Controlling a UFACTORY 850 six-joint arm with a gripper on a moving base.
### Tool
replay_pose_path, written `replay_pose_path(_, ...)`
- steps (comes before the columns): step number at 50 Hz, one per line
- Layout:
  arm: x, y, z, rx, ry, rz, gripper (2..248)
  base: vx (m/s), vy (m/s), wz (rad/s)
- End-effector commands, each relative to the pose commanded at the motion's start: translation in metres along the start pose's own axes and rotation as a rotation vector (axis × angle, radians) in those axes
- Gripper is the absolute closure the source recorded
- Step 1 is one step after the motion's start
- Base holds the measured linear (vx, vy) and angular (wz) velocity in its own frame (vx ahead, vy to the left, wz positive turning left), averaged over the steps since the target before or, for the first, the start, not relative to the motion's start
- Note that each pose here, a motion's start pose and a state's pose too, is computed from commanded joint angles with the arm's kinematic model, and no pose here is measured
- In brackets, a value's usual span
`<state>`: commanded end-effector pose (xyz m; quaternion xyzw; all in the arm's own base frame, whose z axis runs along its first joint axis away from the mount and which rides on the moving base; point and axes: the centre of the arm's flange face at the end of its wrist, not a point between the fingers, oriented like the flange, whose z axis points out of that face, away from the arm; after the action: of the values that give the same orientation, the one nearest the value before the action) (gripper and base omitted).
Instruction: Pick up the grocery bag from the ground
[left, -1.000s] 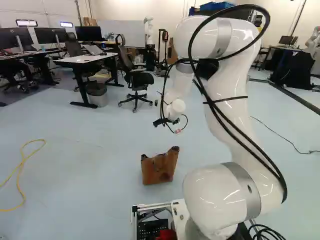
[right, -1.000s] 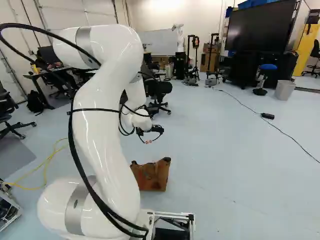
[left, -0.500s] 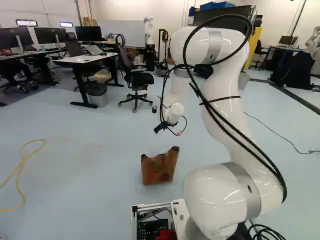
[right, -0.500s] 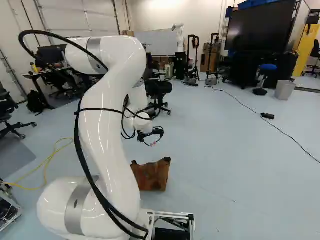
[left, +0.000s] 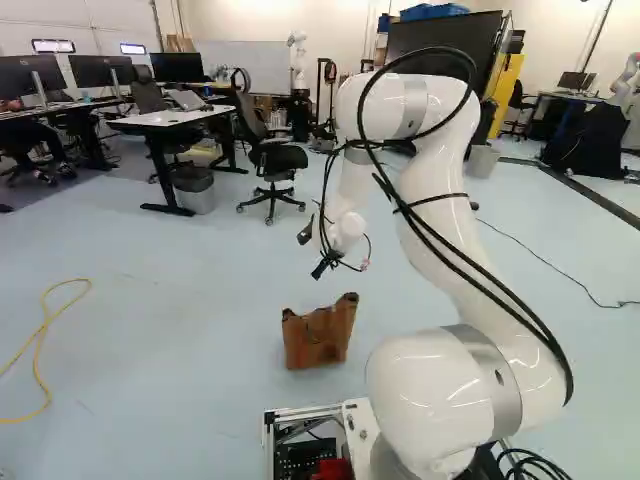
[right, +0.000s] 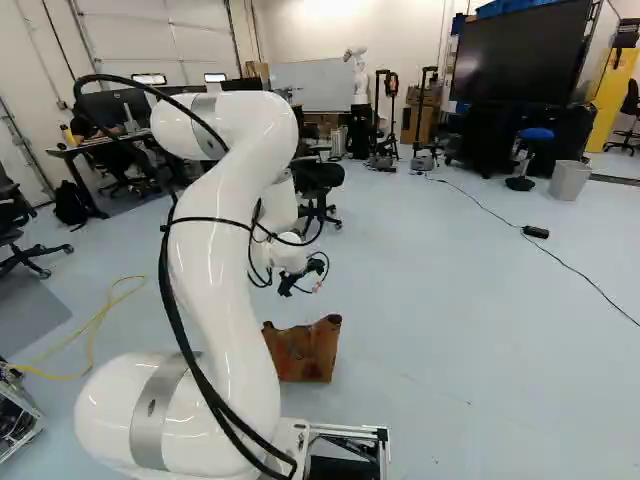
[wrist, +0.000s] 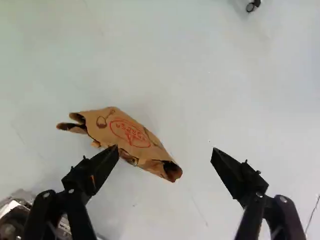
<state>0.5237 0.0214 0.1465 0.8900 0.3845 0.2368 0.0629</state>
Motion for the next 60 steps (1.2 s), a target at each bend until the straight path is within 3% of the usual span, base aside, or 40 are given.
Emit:
replay_pose_path(34, -0.021, -0.015, 0.046, 0.128, -0.097, -0.480, 3, 0.000, 0.000, 0.000)
replay_pose_path(53, -0.033, -0.023, 0.071, 0.213, -0.123, -0.739, 3, 0.000, 0.000, 0.000)
replay_pose_path(60, -0.036, -0.025, 0.081, 0.228, -0.124, -0.783, 3, 0.000, 0.000, 0.000)
